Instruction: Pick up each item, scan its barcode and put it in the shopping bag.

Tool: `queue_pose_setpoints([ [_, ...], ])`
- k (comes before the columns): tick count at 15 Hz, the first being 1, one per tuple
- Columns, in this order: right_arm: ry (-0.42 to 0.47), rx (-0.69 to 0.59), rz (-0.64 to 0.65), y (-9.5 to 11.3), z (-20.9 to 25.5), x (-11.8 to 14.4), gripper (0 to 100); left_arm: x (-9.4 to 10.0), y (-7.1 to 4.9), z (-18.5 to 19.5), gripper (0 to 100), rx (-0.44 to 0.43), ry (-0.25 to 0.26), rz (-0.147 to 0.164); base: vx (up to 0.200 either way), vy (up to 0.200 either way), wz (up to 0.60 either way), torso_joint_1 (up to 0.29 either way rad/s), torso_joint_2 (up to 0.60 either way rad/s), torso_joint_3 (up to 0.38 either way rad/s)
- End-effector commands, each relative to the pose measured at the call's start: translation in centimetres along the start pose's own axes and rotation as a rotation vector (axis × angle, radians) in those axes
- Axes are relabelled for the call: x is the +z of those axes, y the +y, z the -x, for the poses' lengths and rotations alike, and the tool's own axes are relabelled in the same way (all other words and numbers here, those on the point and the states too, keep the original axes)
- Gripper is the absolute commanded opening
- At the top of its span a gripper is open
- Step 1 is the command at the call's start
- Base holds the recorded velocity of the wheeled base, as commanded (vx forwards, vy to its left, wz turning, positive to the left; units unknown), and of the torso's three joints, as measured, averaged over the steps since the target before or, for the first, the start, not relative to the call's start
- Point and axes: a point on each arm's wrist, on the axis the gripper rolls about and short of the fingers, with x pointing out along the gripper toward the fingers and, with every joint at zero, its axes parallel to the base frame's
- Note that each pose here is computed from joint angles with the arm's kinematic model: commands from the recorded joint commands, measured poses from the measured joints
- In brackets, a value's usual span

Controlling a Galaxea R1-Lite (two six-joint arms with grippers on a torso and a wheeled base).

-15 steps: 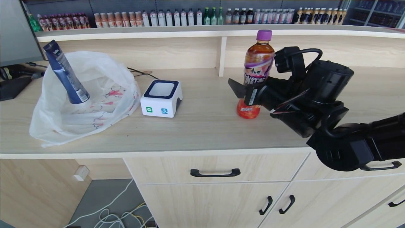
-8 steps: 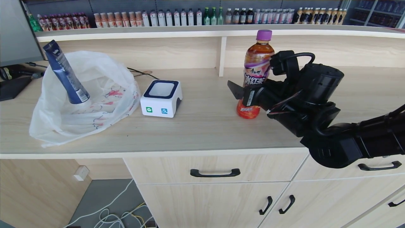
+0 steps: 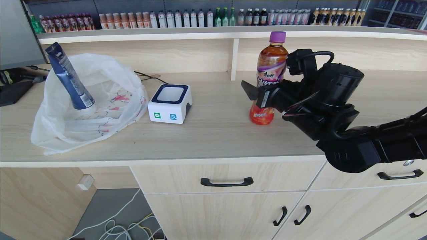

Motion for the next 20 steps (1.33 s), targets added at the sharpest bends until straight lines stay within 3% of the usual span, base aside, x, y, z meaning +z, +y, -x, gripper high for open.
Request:
queue_pose_setpoints([
  [1, -0.001, 0.001, 0.000, 0.1, 0.0, 0.0, 0, 0.0, 0.0, 0.0, 0, 0.000, 0.000, 0.000, 0.000, 0.000, 0.00, 0.000, 0.00, 0.000],
  [14, -0.043, 0.026, -0.008, 0.7, -0.6, 2.8, 0, 0.0, 0.0, 0.0, 0, 0.000, 0.000, 0.000, 0.000, 0.000, 0.00, 0.000, 0.00, 0.000],
  [20, -0.078, 0.086, -0.016, 2.4, 2.6, 7.9, 0, 0.0, 0.0, 0.0, 0, 0.000, 0.000, 0.000, 0.000, 0.000, 0.00, 0.000, 0.00, 0.000],
])
